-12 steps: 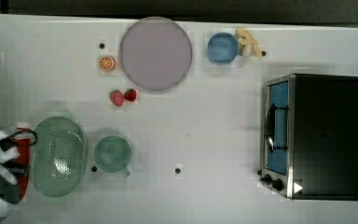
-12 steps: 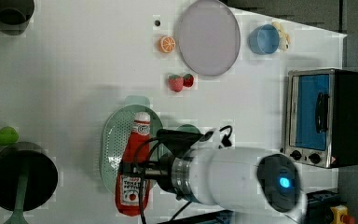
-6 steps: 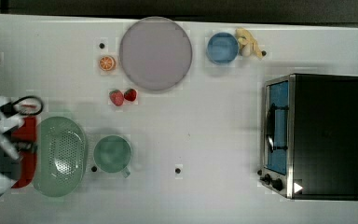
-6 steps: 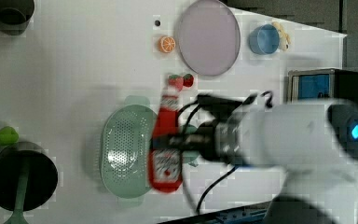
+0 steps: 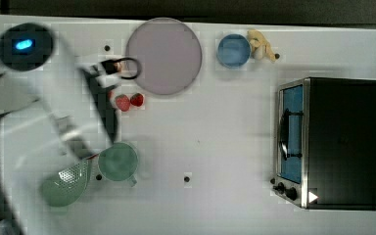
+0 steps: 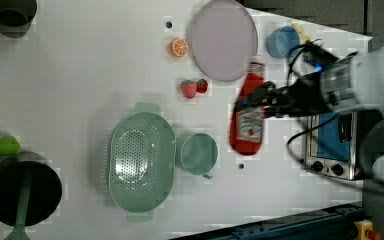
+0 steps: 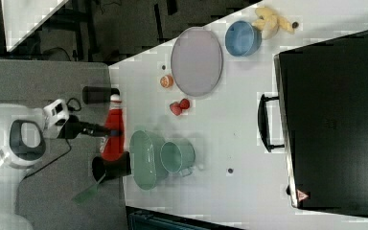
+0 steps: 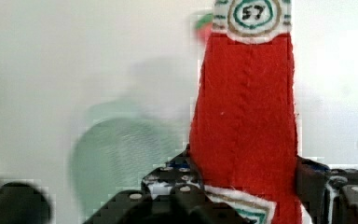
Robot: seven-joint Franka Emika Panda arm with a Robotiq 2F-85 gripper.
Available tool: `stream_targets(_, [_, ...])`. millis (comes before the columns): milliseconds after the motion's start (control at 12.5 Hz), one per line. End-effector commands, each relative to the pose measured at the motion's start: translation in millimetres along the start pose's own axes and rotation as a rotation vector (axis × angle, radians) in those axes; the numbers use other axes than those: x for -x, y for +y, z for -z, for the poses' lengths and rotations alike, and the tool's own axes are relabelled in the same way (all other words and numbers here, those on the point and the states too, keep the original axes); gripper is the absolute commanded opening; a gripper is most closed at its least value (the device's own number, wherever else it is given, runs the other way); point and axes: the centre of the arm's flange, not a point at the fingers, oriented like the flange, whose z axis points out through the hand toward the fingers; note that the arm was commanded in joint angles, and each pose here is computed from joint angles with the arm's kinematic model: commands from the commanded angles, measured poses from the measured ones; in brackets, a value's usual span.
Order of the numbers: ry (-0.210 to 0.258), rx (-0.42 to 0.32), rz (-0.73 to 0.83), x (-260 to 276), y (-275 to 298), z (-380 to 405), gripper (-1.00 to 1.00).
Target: Pick ketchup from strainer and place it on the table
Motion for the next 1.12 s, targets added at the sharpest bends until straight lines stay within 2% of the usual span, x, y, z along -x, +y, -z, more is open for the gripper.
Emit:
stream_targets(80, [0.060,0.085,0.044,-28,60,29,0.13])
stream_targets(240, [0.072,0.115,0.122,-46,94,33,0.13])
stream_targets(560, [0.019,0.123,0.145,-69,157,7,0.13])
stream_targets(1120, [0.033,0.064,0.086,-71,229,-123,0.13])
